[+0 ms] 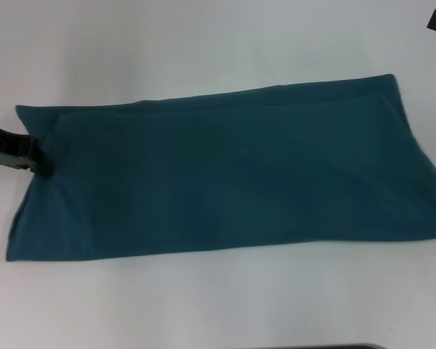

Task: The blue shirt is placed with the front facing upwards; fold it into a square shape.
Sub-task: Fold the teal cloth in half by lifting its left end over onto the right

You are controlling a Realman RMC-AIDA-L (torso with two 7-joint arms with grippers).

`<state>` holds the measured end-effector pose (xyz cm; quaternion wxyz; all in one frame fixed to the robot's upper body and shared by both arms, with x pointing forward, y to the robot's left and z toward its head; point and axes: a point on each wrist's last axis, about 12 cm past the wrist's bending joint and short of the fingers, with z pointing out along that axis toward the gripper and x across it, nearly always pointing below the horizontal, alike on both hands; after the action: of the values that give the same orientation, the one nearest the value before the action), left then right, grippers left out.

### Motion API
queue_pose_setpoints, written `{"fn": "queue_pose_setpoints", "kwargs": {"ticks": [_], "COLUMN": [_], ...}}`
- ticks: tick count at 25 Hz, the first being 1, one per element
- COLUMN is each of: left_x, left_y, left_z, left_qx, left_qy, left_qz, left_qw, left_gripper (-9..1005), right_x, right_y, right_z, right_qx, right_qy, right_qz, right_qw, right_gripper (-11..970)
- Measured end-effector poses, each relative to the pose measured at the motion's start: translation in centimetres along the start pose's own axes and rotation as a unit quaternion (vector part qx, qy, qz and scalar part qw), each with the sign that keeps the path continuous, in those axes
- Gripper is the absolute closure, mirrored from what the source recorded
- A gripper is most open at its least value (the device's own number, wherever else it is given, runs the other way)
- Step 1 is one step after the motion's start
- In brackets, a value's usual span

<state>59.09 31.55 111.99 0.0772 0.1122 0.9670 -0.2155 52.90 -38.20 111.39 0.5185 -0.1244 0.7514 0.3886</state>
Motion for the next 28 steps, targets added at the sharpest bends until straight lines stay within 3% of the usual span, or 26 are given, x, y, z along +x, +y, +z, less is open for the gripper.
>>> {"fn": "queue_pose_setpoints", "kwargs": {"ticks": [18, 28], "left_x": [0.0, 0.1], "left_y": [3.1, 2.4], "left_z": [-4.4, -4.8], "left_qx": [-0.042, -0.041], "left_qy": [0.002, 0.016], "left_qz": [-0.01, -0.013], "left_qw": [0.999, 0.999], "left_gripper": [960, 960], "right_x": [0.2, 0.1], "right_y": [0.9, 0.9], "right_z": [3.0, 3.3], "right_qx": [-0.031, -0.034], "right_qy": [0.007, 0.012], "right_qz": [-0.001, -0.003], "right_qw": [1.0, 0.999], "right_gripper": [275, 276]}}
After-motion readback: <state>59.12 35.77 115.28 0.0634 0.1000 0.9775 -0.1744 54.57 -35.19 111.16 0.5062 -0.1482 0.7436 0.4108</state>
